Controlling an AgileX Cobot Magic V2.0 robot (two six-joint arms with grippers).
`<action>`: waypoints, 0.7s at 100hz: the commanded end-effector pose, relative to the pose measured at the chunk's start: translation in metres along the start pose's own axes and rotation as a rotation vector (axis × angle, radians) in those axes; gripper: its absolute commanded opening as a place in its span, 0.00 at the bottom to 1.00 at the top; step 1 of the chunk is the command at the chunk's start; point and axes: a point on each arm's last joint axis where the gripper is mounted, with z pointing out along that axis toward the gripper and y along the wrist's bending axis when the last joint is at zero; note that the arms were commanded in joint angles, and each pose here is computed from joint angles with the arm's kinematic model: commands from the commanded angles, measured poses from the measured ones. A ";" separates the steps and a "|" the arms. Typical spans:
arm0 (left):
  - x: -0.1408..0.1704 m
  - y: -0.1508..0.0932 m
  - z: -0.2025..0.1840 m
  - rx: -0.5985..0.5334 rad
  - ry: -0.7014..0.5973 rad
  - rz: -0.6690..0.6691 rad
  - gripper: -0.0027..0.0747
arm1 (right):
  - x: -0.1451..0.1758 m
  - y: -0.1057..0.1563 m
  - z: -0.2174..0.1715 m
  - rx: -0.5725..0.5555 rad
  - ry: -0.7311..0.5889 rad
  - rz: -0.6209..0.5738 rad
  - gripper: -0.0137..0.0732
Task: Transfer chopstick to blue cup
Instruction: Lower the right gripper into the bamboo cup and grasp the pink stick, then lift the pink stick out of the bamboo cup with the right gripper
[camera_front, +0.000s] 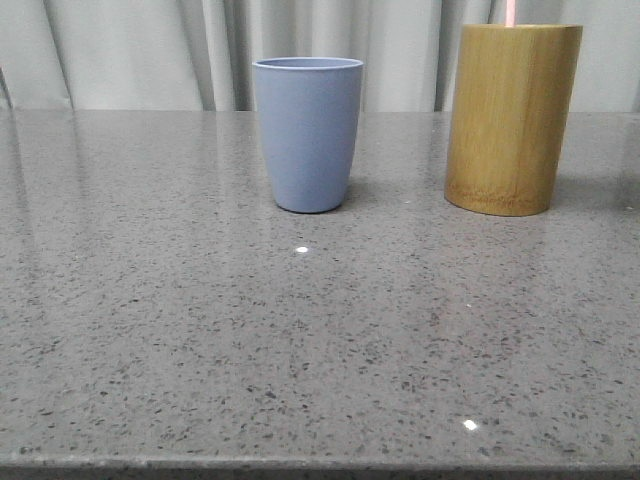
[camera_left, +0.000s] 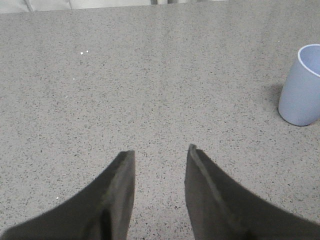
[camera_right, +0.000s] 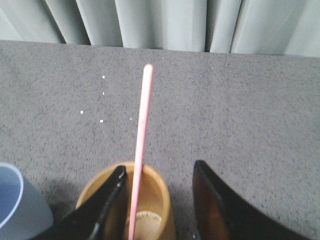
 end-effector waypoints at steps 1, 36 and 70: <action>-0.014 -0.001 -0.005 0.003 -0.106 -0.014 0.35 | -0.025 0.005 0.001 -0.023 -0.105 0.006 0.54; -0.013 0.000 -0.005 0.000 -0.102 -0.010 0.35 | -0.033 0.014 0.058 -0.038 -0.018 0.000 0.54; -0.013 0.000 -0.005 -0.011 -0.100 0.001 0.35 | -0.026 0.012 0.082 -0.029 0.022 0.003 0.45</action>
